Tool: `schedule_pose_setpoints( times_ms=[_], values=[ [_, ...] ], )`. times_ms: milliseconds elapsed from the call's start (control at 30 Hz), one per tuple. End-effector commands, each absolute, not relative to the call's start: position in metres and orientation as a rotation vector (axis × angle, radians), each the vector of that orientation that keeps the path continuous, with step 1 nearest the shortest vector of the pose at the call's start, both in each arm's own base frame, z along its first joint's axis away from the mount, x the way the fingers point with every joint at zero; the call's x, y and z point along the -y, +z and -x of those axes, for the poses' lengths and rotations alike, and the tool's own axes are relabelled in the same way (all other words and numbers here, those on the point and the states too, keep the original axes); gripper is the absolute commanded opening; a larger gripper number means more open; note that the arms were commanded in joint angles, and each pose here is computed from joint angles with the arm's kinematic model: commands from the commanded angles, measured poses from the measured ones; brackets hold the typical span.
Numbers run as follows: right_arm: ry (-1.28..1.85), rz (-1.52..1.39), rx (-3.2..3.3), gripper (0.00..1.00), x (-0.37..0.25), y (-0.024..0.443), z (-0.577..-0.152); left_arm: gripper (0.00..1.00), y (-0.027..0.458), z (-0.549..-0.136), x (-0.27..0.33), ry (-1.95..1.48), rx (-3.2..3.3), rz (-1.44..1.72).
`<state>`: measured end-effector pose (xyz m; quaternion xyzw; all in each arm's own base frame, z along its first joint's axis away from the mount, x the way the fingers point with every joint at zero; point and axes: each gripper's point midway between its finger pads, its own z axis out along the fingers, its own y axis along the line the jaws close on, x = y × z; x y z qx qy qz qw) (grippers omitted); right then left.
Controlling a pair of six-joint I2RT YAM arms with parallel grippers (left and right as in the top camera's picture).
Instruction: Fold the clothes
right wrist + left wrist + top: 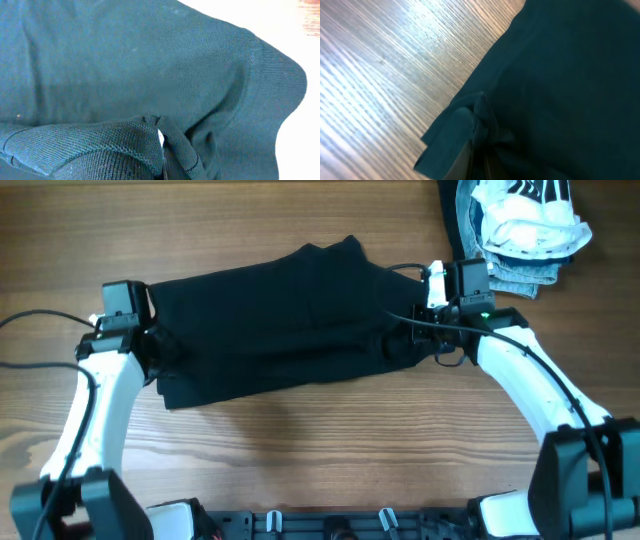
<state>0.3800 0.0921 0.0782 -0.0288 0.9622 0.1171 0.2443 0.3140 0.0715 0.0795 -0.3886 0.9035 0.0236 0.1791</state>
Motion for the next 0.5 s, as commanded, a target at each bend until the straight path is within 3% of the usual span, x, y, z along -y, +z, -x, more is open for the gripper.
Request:
schedule_pose_setpoints(
  times_ms=[0,167,200,233,267,300,333,467],
  values=[
    [0.341,0.108,-2.638,0.04,-0.096,0.067,-0.388,0.04,0.065,-0.318,-0.078,0.116,-2.579,1.098],
    [0.344,0.108,-2.659,0.06,-0.097,0.055,-0.390,0.04,0.061,-0.321,-0.079,0.116,-2.577,1.098],
    [0.343,0.110,-2.651,0.33,-0.097,0.055,-0.392,0.20,0.062,-0.323,-0.079,0.113,-2.570,1.096],
    [0.344,0.110,-2.642,0.50,-0.098,0.056,-0.393,0.31,0.062,-0.324,-0.079,0.111,-2.566,1.095],
    [0.345,0.112,-2.631,0.66,-0.098,0.057,-0.396,0.54,0.063,-0.325,-0.080,0.110,-2.563,1.094],
    [0.346,0.113,-2.620,0.74,-0.098,0.059,-0.398,0.70,0.063,-0.326,-0.080,0.108,-2.559,1.093],
    [0.348,0.114,-2.614,0.77,-0.099,0.060,-0.399,0.77,0.063,-0.327,-0.080,0.106,-2.554,1.091],
    [0.392,0.164,-2.590,0.84,-0.106,0.069,-0.404,0.94,0.068,-0.338,-0.082,0.106,-2.542,0.999]
  ],
)
